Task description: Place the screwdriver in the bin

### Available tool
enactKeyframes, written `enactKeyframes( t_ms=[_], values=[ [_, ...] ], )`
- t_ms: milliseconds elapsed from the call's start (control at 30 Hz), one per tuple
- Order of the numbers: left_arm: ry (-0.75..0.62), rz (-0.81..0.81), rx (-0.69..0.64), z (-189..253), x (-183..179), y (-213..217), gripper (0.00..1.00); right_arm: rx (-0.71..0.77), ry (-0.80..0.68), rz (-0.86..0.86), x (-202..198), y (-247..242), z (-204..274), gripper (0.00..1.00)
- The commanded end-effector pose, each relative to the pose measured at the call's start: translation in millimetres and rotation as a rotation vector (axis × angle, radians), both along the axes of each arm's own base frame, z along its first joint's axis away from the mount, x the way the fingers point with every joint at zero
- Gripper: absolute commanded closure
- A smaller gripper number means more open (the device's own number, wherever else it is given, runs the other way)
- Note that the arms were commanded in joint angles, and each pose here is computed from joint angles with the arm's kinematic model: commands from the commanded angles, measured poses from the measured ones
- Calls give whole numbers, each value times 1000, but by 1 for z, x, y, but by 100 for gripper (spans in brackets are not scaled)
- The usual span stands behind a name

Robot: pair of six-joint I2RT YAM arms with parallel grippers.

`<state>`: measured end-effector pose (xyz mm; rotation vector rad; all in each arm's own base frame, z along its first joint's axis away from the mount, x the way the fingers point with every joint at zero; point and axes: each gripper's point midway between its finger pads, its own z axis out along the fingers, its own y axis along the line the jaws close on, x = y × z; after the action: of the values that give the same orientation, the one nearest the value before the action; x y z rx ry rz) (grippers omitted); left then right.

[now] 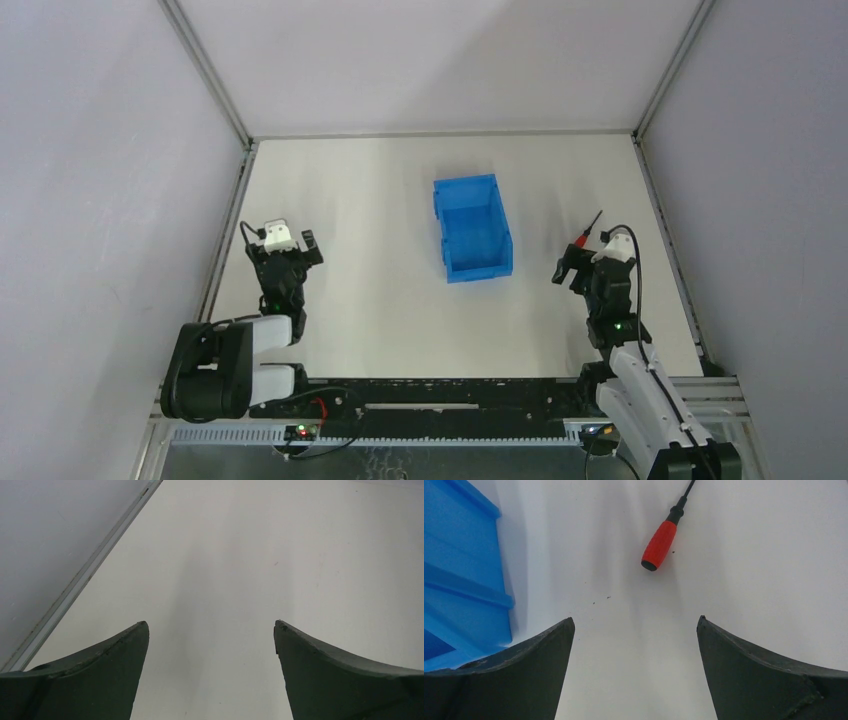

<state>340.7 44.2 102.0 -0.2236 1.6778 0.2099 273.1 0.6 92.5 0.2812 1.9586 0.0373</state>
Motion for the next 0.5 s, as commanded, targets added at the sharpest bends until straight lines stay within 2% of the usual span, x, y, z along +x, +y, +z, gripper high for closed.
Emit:
enactKeyframes(
  t_ms=[0, 233, 467],
  values=[
    [-107, -6, 8, 33, 13, 1, 0, 29, -85, -49, 14, -4, 42, 0],
    [-107, -6, 8, 32, 12, 1, 0, 51, 6, -85, 27, -9, 66, 0],
    [-106, -6, 8, 32, 13, 1, 0, 64, 439, -193, 58, -33, 34, 2]
  ],
)
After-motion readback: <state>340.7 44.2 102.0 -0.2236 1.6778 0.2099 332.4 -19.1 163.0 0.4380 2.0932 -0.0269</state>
